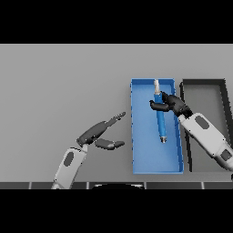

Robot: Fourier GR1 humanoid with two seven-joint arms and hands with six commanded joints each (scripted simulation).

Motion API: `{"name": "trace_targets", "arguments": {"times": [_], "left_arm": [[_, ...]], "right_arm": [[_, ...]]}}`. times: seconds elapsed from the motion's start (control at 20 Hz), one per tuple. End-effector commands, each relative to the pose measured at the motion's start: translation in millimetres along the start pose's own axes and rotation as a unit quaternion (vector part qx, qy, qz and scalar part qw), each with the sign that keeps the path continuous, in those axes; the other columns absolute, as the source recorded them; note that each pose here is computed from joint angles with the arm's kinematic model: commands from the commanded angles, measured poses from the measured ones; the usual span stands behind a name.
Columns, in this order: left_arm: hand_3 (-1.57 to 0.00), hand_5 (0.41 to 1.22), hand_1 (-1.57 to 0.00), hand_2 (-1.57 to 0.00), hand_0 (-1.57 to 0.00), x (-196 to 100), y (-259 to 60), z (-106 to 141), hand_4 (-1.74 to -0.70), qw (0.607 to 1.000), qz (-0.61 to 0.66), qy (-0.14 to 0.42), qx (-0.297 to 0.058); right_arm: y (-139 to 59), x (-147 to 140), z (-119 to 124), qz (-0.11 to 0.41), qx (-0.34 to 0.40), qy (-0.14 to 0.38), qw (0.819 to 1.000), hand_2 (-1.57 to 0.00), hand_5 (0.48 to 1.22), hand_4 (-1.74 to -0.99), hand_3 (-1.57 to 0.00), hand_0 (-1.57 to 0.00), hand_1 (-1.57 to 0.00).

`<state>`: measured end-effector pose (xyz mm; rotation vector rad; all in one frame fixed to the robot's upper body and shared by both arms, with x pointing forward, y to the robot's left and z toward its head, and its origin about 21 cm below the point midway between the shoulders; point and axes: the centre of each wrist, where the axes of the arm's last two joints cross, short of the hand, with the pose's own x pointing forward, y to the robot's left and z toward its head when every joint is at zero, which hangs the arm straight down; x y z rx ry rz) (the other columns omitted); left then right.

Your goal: Pick up the blue pipe and place it into the blue bin.

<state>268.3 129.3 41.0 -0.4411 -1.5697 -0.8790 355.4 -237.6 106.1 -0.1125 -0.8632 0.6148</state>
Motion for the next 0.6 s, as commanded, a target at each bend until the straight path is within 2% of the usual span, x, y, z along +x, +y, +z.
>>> {"name": "trace_targets", "arguments": {"times": [0.0, 0.25, 0.4, 0.55], "left_arm": [[0.00, 0.496, 0.00, 0.00, 0.00, -0.8, -1.0, 0.3, -0.93, 1.000, 0.001, 0.001, 0.001], [0.00, 0.497, 0.00, 0.00, 0.00, -2.9, -2.0, -0.2, -0.93, 1.000, -0.001, 0.003, 0.003], [0.00, 0.496, 0.00, 0.00, 0.00, -2.8, 0.3, 1.5, -0.93, 1.000, -0.001, 0.000, 0.008], [0.00, 0.495, 0.00, 0.00, 0.00, -2.9, -3.3, -3.3, -0.93, 1.000, -0.003, 0.007, 0.006]], "right_arm": [[-0.5, -0.8, -0.6, 0.009, 0.000, 0.004, 1.000, -0.08, 0.788, -1.175, -0.02, -0.09, -0.09], [1.1, 0.6, -0.6, 0.035, 0.004, 0.005, 0.999, -0.03, 0.725, -1.099, -0.01, -0.03, -0.03], [0.6, -1.1, 1.2, 0.057, 0.014, 0.008, 0.998, -0.02, 0.713, -1.084, 0.00, -0.02, -0.02], [1.3, 0.9, 1.4, 0.054, 0.017, 0.000, 0.998, -0.02, 0.714, -1.084, 0.00, -0.02, -0.02]]}}
